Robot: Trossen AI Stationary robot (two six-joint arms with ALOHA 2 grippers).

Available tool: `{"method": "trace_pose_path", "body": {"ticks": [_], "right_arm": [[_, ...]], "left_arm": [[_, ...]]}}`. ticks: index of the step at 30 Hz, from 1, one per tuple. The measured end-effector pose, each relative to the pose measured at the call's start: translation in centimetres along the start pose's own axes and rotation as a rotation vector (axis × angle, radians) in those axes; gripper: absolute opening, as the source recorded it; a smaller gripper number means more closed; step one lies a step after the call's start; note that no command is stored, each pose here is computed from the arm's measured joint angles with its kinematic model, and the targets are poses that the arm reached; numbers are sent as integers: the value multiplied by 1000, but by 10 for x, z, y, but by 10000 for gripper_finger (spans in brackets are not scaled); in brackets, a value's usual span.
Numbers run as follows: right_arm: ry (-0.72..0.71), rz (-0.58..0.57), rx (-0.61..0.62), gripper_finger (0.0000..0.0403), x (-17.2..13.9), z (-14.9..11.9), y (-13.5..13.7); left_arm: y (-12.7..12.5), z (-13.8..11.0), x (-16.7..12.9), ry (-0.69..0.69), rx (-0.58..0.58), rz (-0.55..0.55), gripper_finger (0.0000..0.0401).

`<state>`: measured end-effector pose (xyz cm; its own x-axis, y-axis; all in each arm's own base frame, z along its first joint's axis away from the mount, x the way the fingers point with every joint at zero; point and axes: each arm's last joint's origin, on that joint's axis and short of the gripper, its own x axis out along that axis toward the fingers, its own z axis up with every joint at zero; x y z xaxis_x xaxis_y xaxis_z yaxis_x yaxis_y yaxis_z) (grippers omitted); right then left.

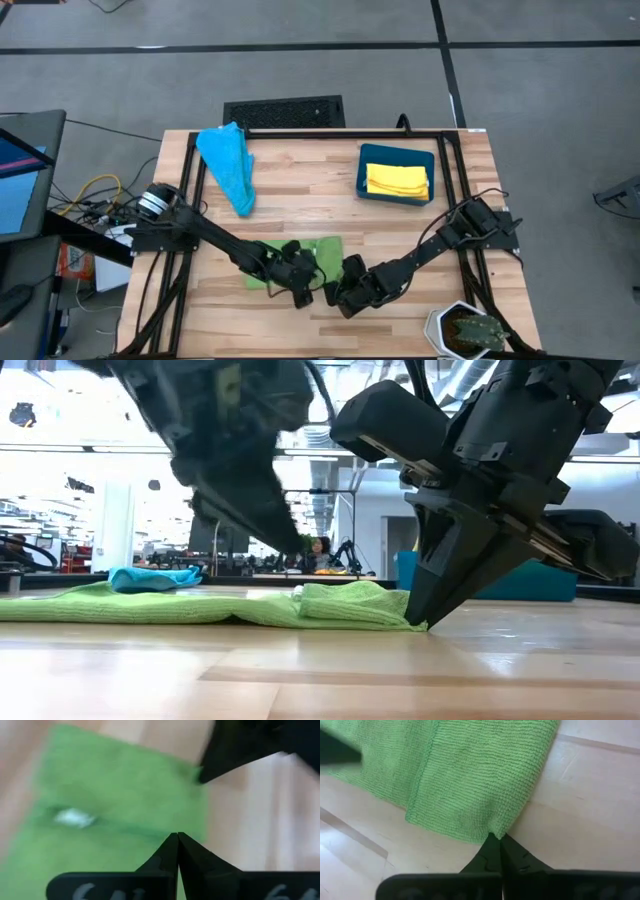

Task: Fold microfiber towels
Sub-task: Fold the green microfiber cloth

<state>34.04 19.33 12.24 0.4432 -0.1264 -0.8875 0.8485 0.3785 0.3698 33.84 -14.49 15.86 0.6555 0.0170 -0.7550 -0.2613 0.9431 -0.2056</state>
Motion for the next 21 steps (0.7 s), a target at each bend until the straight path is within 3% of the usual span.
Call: {"method": "trace_pose_path", "body": {"ticks": [4, 6, 14, 21], "right_arm": [[1, -1, -1, 10, -2, 1, 0], [3, -1, -8, 10, -2, 1, 0], [-10, -73, -116, 8, -19, 15, 11], [-19, -83, -241, 9, -34, 33, 29]], "left_arm": [[8, -8, -10, 25, 36, 136, 0], [9, -16, -9, 29, 28, 149, 0], [23, -43, 5, 11, -109, 133, 0], [26, -50, 14, -18, -181, 39, 0]]}}
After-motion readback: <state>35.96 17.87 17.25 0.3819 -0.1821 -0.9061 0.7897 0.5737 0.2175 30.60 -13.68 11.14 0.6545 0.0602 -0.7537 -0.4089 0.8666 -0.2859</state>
